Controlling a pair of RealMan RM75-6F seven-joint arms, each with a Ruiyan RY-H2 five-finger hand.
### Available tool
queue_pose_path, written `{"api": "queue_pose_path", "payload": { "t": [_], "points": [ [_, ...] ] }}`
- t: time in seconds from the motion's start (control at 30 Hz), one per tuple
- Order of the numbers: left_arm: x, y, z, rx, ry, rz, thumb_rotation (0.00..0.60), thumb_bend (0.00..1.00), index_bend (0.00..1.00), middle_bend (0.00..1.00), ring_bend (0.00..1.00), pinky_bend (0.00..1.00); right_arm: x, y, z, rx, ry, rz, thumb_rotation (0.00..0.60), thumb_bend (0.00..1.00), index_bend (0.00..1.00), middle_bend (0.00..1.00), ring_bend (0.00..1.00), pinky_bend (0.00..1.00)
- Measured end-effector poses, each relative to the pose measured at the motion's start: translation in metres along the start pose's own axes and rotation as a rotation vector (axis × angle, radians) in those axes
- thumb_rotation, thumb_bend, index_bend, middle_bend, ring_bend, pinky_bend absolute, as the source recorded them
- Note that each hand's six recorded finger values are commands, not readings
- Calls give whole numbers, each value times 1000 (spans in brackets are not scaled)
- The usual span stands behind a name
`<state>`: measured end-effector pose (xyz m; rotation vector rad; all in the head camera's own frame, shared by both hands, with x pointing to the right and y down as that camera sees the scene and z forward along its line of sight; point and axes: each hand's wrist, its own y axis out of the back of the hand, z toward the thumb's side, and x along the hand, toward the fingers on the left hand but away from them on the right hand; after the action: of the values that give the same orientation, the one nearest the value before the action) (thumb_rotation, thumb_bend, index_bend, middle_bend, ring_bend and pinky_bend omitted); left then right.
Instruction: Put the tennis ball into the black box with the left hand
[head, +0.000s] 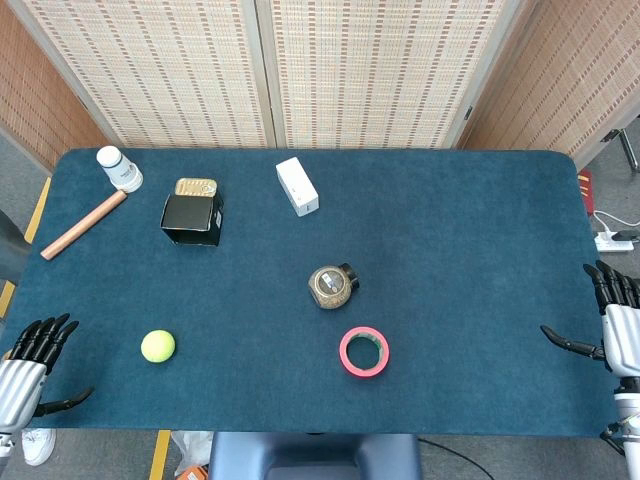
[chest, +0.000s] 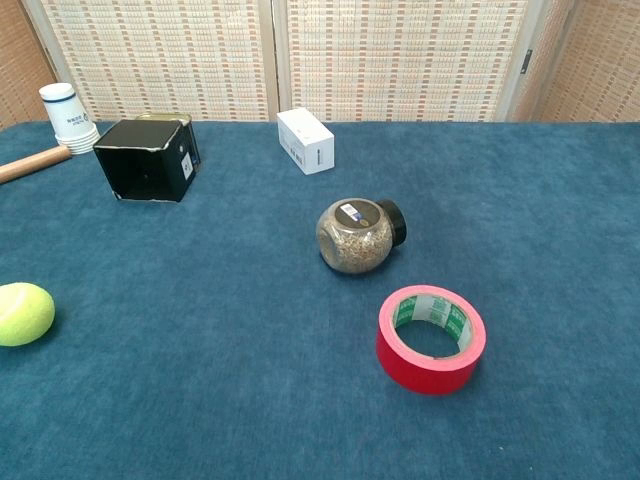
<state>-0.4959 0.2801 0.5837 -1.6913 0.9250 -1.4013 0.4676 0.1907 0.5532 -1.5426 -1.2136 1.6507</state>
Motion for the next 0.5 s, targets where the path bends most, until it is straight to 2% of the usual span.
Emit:
{"api": "queue_pose_path", "payload": {
  "t": [0.5],
  "points": [
    [-2, 5, 4, -21, -7, 10, 315, 148, 0, 0, 0, 0, 8, 2, -2, -10, 12, -13, 507, 0, 69, 0, 0, 0]
  ]
}}
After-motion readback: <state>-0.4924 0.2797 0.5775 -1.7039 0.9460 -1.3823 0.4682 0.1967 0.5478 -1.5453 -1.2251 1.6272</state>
